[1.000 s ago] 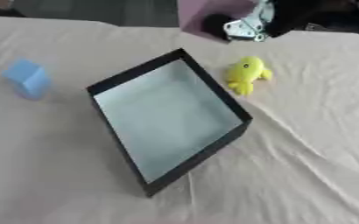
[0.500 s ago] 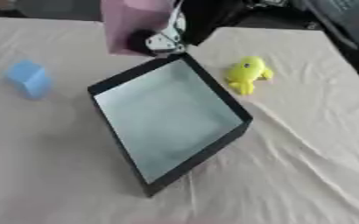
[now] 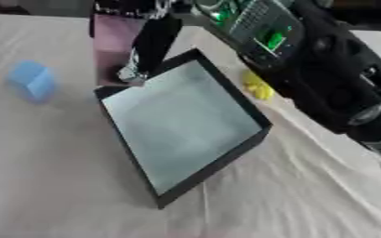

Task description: Pick up objects on the table and place them in the box.

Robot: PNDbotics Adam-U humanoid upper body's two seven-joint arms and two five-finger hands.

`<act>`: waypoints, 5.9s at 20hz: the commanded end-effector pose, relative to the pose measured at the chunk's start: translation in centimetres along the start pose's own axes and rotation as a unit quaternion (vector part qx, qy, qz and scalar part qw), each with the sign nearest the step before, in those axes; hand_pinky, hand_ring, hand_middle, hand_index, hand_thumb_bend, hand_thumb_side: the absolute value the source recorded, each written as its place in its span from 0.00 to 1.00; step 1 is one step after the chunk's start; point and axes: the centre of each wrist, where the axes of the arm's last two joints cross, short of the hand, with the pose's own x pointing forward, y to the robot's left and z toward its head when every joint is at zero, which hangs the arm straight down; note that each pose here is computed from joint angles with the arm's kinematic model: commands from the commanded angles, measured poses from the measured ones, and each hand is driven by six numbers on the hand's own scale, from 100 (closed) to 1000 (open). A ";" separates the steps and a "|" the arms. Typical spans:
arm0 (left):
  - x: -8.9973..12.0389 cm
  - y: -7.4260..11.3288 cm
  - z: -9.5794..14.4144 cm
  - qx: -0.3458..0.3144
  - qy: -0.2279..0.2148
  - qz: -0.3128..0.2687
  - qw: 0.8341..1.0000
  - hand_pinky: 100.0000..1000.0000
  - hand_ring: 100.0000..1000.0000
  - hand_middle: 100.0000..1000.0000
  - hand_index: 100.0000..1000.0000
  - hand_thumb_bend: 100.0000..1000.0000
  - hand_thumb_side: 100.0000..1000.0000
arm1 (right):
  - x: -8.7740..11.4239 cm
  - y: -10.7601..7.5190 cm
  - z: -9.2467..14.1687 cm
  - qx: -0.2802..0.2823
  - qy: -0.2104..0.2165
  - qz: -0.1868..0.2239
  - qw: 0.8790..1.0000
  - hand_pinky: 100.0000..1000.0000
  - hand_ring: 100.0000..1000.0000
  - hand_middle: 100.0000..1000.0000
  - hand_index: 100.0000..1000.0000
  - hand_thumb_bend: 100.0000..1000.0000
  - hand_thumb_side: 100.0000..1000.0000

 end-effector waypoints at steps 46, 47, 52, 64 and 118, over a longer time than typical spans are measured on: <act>0.5 0.2 -0.3 0.001 -0.011 -0.001 1.000 0.81 0.72 0.75 0.75 0.00 0.78 | -11.2 0.5 7.1 -0.103 0.090 0.017 0.990 0.87 0.82 0.74 0.88 0.43 0.30; 0.5 0.3 -0.3 0.002 -0.011 -0.003 1.000 0.81 0.72 0.75 0.75 0.00 0.78 | -11.4 0.0 8.2 -0.108 0.096 0.012 0.989 0.88 0.82 0.75 0.88 0.43 0.30; 0.6 0.5 -0.4 0.005 -0.014 -0.006 1.000 0.81 0.72 0.75 0.75 0.00 0.78 | -13.7 -0.7 12.2 -0.116 0.134 -0.010 0.984 0.89 0.84 0.77 0.89 0.42 0.29; 0.7 0.7 -0.4 0.011 -0.019 -0.007 1.000 0.81 0.72 0.75 0.75 0.00 0.77 | -18.6 0.1 14.4 -0.085 0.189 0.031 0.978 0.89 0.87 0.80 0.90 0.40 0.27; 0.3 0.0 -0.1 0.000 -0.008 0.009 1.000 0.82 0.72 0.75 0.75 0.00 0.78 | -26.2 4.5 10.3 -0.026 0.317 0.083 0.944 0.83 0.77 0.57 0.74 0.37 0.22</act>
